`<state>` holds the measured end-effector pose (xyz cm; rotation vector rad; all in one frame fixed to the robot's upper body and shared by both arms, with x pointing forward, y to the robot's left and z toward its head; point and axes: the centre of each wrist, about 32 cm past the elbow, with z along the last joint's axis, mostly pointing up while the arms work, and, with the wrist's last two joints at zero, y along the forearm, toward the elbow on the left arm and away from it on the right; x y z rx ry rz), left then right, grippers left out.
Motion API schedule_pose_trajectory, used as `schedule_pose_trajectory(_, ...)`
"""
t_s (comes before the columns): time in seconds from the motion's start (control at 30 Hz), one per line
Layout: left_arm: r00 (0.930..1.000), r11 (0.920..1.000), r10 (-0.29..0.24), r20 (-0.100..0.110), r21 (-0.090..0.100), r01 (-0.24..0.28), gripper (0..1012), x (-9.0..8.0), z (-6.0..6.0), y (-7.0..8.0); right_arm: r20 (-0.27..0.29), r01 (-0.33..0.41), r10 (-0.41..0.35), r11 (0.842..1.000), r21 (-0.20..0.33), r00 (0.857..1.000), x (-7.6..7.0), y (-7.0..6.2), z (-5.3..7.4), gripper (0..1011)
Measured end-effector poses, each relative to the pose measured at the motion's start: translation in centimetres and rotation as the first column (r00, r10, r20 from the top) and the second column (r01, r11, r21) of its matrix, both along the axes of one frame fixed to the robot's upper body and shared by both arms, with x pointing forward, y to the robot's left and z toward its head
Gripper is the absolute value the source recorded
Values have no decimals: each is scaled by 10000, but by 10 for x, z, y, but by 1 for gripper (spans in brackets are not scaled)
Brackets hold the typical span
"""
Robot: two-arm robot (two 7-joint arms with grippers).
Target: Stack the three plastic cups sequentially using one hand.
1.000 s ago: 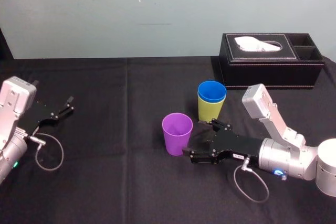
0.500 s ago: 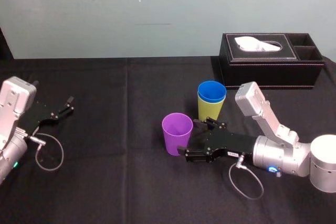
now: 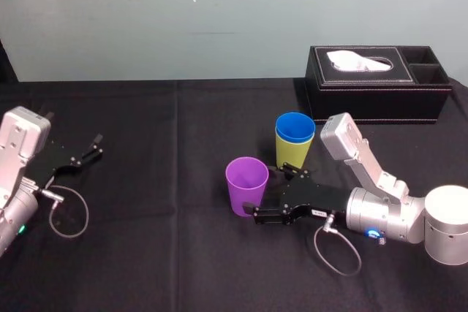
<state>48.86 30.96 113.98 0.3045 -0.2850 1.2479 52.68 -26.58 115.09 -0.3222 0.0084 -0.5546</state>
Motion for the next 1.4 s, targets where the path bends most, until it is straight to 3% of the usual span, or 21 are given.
schedule_pose_trajectory(1.1,10000,10000,1,0,0,-1,1010,0,0,0,-7,-12,12,9999,100,10000,15,11,-2,1000)
schedule_pose_trajectory(1.37,10000,10000,0,0,0,0,1010,0,0,0,-12,-6,6,9999,102,10000,15,11,-2,863)
schedule_pose_trajectory(1.4,10000,10000,0,0,0,0,1010,0,0,0,-12,-6,6,9999,101,10000,15,11,-2,805)
